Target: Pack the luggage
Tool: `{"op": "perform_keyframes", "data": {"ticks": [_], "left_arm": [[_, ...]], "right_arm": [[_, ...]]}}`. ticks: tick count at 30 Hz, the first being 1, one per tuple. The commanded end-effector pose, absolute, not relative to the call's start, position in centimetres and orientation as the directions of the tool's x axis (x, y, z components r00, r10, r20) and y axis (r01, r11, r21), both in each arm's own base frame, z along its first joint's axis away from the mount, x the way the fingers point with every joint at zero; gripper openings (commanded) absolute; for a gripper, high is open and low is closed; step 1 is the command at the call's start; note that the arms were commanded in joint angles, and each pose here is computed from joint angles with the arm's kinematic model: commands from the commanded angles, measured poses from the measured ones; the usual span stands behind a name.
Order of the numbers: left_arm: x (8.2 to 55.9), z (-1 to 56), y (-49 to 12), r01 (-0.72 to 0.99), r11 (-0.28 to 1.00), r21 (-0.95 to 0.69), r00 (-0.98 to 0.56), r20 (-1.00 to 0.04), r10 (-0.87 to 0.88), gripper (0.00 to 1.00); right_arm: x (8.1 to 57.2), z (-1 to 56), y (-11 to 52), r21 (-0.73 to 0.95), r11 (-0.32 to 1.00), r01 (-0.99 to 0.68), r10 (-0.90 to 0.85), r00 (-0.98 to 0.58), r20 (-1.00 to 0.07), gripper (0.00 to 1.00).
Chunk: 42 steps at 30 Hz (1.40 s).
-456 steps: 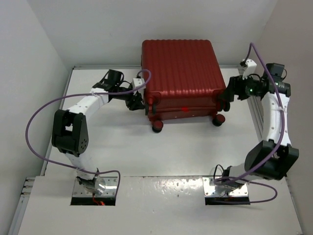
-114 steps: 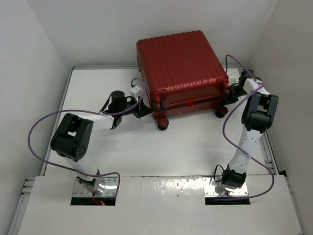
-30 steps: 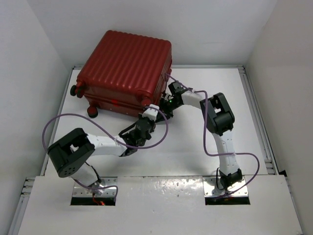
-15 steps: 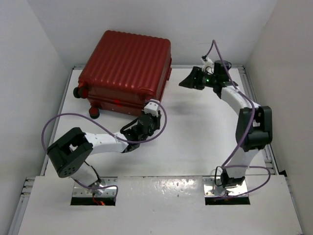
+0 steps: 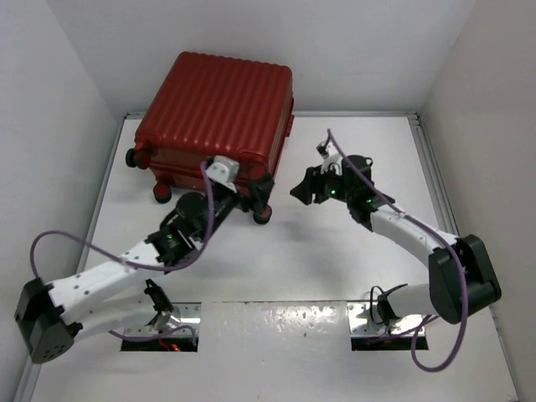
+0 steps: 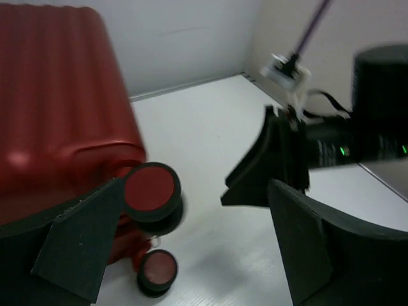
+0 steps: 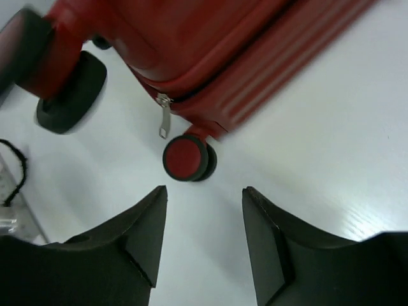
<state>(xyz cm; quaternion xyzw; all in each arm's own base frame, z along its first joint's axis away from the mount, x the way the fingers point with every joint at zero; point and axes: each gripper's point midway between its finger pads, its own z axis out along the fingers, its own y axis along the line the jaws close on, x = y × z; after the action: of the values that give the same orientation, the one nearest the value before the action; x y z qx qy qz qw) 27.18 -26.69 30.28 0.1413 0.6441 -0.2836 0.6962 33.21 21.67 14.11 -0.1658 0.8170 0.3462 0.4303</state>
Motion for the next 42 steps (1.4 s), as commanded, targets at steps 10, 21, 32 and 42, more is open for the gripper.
{"op": "perform_keyframes", "data": {"ticks": [10, 21, 32, 42], "left_arm": [[31.2, 28.5, -10.0, 0.073, 0.994, -0.087, -0.102, -0.992, -0.079, 0.98], [32.2, 28.1, -6.6, 0.085, 0.983, -0.163, -0.167, -0.975, -0.147, 1.00], [34.1, 24.5, -3.8, -0.077, 0.969, -0.234, -0.256, -0.935, -0.246, 1.00], [34.1, 24.0, -4.6, -0.043, 0.967, -0.252, -0.287, -0.924, -0.254, 1.00]], "right_arm": [[34.0, 14.4, 29.7, 0.343, 0.758, -0.555, 0.070, -0.454, -0.888, 0.47], [34.2, 14.8, 30.8, 0.584, 0.571, -0.577, 0.107, -0.653, -0.750, 0.62], [32.2, 12.4, 31.3, 0.730, 0.452, -0.513, 0.143, -0.765, -0.627, 0.63], [33.8, 12.4, 31.7, 0.731, 0.447, -0.515, 0.199, -0.739, -0.643, 0.55]]}}
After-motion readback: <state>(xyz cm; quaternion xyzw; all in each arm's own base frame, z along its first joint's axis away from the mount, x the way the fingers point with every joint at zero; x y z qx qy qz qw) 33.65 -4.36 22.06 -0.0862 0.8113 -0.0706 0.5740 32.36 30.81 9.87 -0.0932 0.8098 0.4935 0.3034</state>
